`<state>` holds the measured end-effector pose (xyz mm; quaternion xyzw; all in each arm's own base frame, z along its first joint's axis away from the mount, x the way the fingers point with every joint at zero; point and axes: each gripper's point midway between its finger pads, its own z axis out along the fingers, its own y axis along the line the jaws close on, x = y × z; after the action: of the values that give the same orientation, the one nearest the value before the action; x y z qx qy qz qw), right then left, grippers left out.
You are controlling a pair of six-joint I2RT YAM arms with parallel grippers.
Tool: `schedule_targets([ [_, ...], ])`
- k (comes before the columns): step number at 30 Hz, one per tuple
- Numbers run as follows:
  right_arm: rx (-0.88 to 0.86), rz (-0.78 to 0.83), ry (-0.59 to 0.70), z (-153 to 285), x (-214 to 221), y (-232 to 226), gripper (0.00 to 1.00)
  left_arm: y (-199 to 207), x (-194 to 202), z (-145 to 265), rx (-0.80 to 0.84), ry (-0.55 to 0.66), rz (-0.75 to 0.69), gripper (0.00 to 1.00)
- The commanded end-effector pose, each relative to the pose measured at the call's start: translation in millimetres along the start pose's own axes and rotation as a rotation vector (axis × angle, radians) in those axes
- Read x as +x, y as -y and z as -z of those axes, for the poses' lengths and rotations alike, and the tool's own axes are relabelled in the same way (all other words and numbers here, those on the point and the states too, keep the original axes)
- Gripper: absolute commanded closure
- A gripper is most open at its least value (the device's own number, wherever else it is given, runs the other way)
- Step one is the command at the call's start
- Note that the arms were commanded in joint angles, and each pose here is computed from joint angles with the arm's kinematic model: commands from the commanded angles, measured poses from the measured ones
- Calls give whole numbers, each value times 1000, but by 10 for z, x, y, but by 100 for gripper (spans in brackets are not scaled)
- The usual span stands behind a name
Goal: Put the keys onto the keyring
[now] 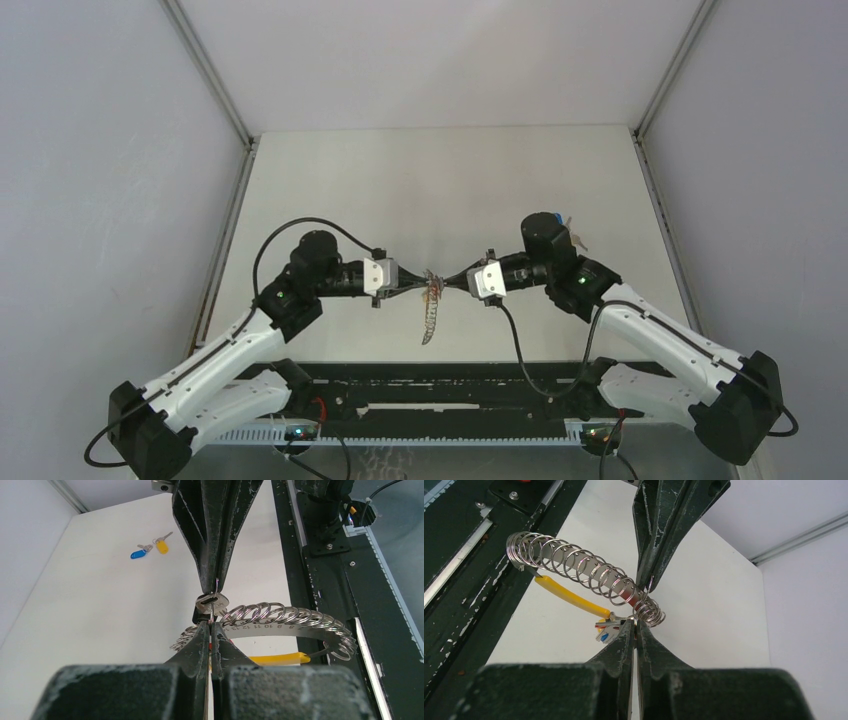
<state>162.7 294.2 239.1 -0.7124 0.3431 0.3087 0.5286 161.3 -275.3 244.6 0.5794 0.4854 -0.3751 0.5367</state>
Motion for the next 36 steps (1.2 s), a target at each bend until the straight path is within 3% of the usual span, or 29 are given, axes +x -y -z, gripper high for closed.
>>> schedule_targets([
  [1, 7, 61, 12, -45, -108, 96, 100, -49, -317, 31, 6, 73, -100, 100],
  [20, 65, 50, -39, -74, -156, 174, 100, -53, -243, 12, 9, 47, -104, 100],
  [36, 115, 23, -65, -89, -200, 211, 100, -122, -202, 35, -81, -13, -145, 100],
])
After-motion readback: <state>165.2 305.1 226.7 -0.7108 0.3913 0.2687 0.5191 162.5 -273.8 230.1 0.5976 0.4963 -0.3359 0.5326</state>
